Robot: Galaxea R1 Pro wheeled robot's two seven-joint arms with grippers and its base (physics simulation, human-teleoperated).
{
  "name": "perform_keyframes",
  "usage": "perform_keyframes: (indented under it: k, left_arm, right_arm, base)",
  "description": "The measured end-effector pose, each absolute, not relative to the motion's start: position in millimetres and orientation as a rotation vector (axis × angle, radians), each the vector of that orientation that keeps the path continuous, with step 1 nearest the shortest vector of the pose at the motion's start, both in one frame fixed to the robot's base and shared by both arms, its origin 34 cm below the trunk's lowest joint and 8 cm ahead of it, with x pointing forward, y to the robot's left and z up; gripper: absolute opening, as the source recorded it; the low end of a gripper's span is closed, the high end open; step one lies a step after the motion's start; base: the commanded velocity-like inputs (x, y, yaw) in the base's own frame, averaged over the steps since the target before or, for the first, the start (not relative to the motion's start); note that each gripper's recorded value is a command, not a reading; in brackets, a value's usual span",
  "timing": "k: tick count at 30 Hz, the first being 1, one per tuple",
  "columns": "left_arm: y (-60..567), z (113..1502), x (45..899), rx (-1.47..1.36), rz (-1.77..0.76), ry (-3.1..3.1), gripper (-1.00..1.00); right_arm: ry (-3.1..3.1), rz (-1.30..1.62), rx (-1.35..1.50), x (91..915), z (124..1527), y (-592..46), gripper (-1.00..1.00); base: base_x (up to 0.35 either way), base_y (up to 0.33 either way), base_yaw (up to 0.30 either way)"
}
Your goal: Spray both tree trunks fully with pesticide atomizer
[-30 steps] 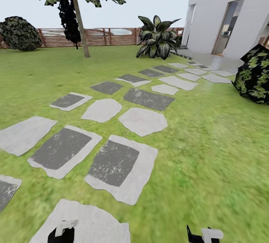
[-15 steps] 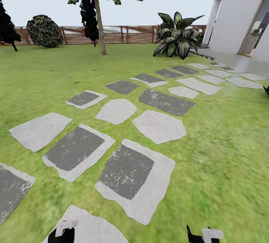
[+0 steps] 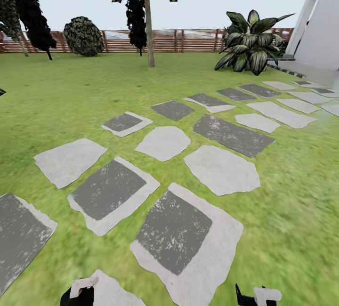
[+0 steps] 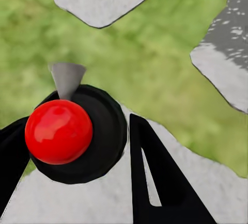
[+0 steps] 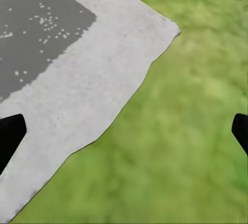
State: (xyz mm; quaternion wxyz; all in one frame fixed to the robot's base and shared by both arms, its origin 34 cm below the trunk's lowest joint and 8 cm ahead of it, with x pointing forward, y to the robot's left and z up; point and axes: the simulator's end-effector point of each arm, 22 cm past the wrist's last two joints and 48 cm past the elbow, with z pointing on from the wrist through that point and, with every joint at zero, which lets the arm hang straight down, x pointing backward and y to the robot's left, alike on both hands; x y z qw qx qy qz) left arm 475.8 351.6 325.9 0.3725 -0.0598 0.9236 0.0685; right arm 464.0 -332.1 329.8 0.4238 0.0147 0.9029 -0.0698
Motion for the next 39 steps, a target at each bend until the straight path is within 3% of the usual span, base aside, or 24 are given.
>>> perform_keyframes:
  k: [17,39]
  left_arm:
    - [351.6,321.0,471.6,-0.152,0.177,2.38,-1.0]
    - [351.4,320.8,471.8,-0.15,0.177,2.381,-1.0]
  right_arm:
    - [2.274,-0.176,0.036,459.4,324.8,-332.2,1.0]
    - [2.278,-0.18,0.033,457.7,323.8,-333.7,1.0]
  base:
    - [0.34,0.0,0.24]
    - [0.339,0.0,0.012]
